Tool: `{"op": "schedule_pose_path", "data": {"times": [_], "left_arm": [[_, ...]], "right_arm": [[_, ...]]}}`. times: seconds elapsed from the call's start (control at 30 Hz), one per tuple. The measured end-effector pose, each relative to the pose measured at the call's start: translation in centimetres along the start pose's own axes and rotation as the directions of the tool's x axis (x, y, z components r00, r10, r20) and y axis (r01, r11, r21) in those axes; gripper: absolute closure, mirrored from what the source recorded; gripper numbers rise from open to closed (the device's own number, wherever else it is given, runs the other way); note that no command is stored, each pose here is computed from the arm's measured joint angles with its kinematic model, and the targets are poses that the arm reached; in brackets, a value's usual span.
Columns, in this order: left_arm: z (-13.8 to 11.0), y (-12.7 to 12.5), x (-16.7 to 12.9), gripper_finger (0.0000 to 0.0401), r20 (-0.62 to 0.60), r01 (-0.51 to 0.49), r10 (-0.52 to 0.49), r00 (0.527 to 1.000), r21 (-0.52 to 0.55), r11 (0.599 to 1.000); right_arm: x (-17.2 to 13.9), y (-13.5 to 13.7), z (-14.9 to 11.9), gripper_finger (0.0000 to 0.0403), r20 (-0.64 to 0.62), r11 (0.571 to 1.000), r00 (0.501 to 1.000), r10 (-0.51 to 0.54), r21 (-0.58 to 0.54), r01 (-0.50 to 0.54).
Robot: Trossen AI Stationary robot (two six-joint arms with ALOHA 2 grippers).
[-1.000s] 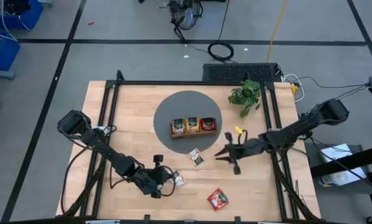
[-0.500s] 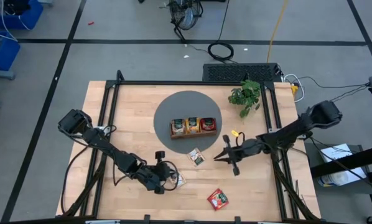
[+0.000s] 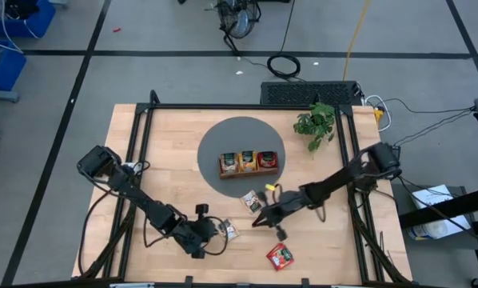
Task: Pick & Place Tea
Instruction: Put the brown tea bag into the left section of the wooden organizer
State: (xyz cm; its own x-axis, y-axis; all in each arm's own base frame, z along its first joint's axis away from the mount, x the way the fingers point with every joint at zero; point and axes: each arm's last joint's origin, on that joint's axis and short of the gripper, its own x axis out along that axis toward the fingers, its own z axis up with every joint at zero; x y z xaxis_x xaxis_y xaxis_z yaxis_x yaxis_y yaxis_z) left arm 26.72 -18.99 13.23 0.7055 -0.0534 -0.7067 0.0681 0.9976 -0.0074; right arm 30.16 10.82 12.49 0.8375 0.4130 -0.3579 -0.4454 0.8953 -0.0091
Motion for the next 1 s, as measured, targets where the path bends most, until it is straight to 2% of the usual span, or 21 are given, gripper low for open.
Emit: {"op": "schedule_pose_path", "data": {"times": [0.13, 0.27, 0.43, 0.6, 0.8, 1.0], "left_arm": [[-0.1, 0.3, 0.0, 0.0366, -0.001, -0.057, 0.057, 0.998, -0.100, 0.993], [-0.3, 0.8, 0.2, 0.0366, -0.007, -0.121, 0.122, 0.993, -0.138, 0.983], [-0.5, 0.8, 0.2, 0.0366, -0.040, -0.105, 0.099, 0.994, -0.198, 0.975], [-0.6, 0.6, 0.1, 0.0366, -0.049, -0.087, 0.077, 0.996, -0.246, 0.965], [-0.6, 0.5, 0.1, 0.0366, -0.048, -0.086, 0.077, 0.996, -0.224, 0.971], [-0.8, 0.9, 0.1, 0.0366, -0.072, -0.110, 0.095, 0.993, -0.255, 0.961]], "right_arm": [[2.5, -0.5, 0.2, 0.0402, -0.050, 1.000, 0.999, 0.017, 0.004, -0.017], [4.7, -0.8, 0.1, 0.0403, -0.092, 1.000, 0.996, 0.019, -0.021, -0.021], [6.8, -0.9, -0.1, 0.0403, -0.097, 0.997, 0.993, 0.071, -0.015, -0.073], [7.3, -0.9, -0.4, 0.0403, -0.130, 0.997, 0.989, 0.076, -0.024, -0.080], [7.3, -0.8, -0.3, 0.0403, -0.124, 0.996, 0.990, 0.073, -0.044, -0.079], [7.4, -0.6, -0.2, 0.0403, -0.118, 0.996, 0.990, 0.074, -0.049, -0.080]]}}
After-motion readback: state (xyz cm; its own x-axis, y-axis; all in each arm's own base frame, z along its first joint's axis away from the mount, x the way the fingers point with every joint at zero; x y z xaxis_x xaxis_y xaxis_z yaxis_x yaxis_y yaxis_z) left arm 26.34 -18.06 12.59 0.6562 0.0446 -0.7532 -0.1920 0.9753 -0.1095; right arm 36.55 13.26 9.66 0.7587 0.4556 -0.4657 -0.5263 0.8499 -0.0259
